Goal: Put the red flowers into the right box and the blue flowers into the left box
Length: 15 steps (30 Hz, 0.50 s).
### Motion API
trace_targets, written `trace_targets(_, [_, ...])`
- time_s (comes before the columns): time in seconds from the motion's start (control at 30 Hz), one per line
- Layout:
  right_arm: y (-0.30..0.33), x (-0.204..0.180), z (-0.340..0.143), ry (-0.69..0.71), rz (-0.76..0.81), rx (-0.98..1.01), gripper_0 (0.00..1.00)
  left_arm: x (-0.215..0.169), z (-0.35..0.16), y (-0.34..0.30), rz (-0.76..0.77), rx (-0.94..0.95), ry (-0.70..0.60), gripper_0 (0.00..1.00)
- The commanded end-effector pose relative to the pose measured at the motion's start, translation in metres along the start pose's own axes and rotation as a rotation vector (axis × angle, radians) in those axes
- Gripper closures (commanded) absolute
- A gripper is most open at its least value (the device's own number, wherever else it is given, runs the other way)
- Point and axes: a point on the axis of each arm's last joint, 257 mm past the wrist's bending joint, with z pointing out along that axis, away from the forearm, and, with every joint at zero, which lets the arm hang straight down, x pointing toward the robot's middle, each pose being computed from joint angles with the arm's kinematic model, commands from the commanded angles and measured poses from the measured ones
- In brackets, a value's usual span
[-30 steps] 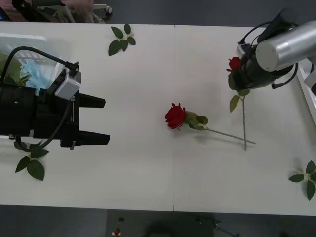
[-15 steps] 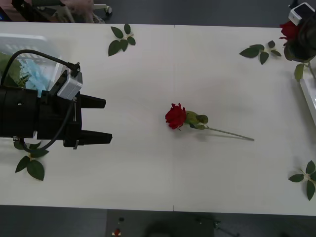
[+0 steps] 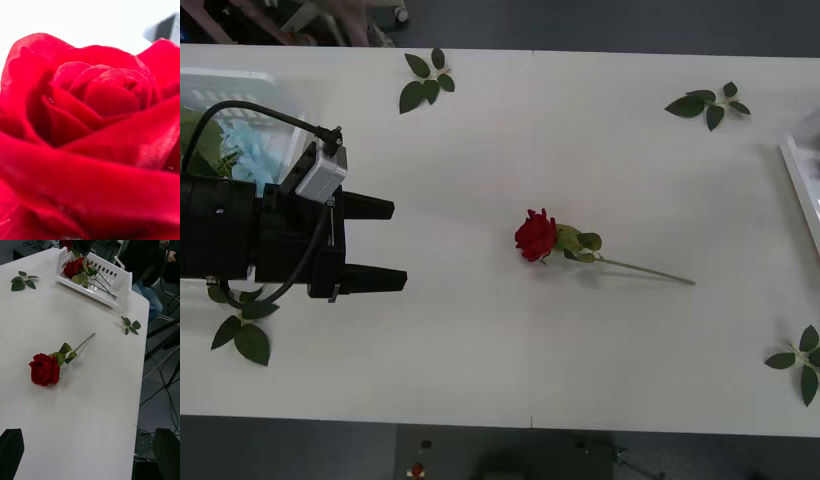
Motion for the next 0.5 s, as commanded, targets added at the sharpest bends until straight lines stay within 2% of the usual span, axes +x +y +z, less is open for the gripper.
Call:
trace_targets(0.03, [-0.066,-0.005,-0.015,-0.013,0.036,0.115,1.00,-0.001,-0.005,-0.003,0.046,-0.007,0.007,0.00])
trace_targets(0.23, [-0.092,0.014,-0.003,-0.013,0.001,0.232,1.00,-0.001,-0.005,-0.003,0.046,-0.007,0.007,0.00])
trace_targets(0.43, [-0.088,0.024,0.005,-0.008,0.009,0.264,0.98,-0.001,-0.005,-0.003,0.046,-0.007,0.007,0.00])
trace_targets(0.5, [-0.085,0.024,0.006,-0.012,0.017,0.262,0.71,-0.001,-0.005,-0.003,0.046,-0.007,0.007,0.00])
